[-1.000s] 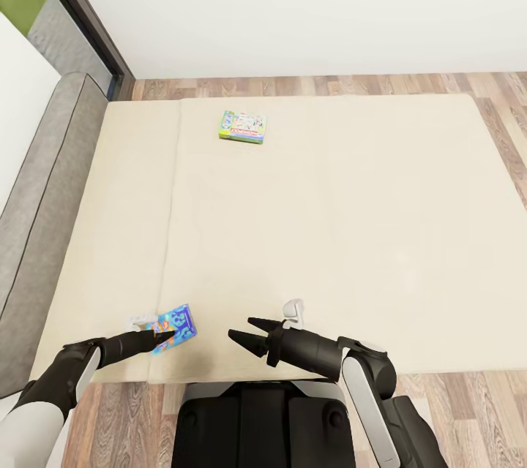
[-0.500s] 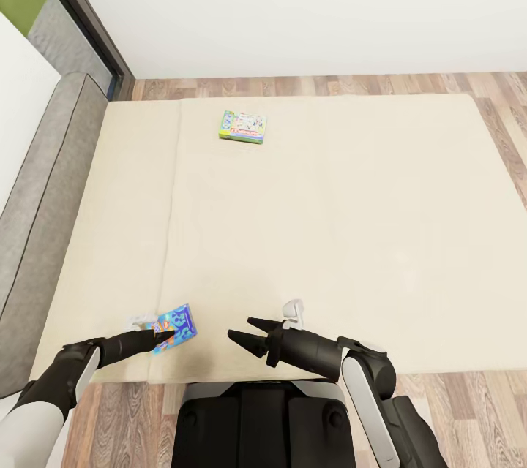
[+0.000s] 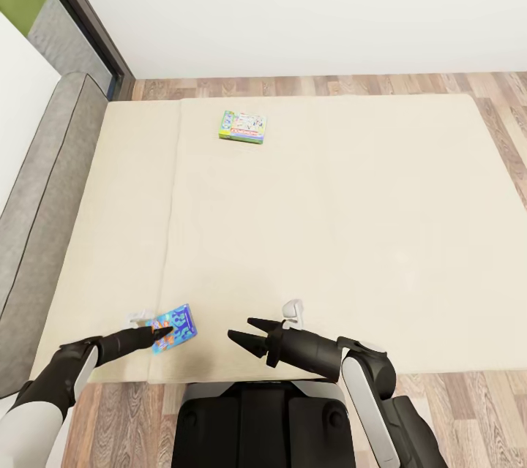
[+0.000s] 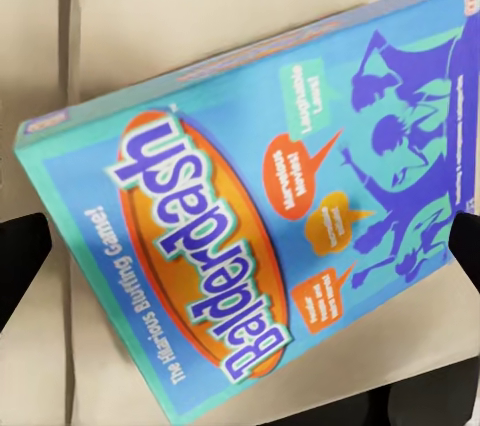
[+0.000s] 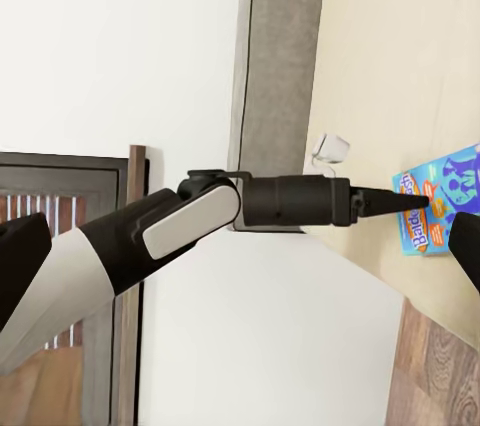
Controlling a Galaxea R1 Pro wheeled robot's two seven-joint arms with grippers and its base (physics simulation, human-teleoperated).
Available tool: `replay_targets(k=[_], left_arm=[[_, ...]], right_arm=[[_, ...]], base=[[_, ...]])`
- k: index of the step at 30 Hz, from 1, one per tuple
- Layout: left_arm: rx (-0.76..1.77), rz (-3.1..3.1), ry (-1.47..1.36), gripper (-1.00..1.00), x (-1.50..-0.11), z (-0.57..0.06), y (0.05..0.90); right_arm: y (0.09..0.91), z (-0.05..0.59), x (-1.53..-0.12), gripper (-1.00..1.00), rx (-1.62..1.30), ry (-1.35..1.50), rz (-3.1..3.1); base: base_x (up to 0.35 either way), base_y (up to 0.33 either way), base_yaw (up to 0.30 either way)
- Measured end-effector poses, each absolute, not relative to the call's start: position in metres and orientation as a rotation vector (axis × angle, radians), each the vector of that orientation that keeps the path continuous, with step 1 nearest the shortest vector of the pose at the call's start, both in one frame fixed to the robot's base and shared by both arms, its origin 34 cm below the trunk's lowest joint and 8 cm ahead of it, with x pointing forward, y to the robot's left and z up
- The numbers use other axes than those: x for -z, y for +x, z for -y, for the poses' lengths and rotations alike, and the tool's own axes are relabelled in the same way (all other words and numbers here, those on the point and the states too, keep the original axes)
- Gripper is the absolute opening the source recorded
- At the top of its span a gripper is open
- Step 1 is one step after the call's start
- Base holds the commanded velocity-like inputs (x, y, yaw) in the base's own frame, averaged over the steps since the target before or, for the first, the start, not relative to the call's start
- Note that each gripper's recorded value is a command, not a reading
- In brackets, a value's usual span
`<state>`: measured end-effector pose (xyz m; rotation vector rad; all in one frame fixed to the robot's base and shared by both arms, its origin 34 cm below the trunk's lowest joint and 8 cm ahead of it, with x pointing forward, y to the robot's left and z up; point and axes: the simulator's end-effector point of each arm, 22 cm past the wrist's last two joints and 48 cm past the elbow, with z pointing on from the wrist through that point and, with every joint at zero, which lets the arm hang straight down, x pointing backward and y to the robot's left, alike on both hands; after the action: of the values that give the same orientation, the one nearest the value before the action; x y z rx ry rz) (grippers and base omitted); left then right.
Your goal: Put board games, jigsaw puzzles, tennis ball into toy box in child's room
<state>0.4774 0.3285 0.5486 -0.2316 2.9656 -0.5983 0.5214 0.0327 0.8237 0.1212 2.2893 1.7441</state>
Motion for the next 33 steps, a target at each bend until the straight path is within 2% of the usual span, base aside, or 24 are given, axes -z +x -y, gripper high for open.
replay_targets(k=[33], left_arm=[[0.612, -2.939, -0.232, 1.00, -0.544, -0.311, 0.480]], right_arm=[[0.520, -0.032, -0.820, 1.00, -1.742, 0.127, -2.297]], base=[[0.000, 0.000, 0.000]])
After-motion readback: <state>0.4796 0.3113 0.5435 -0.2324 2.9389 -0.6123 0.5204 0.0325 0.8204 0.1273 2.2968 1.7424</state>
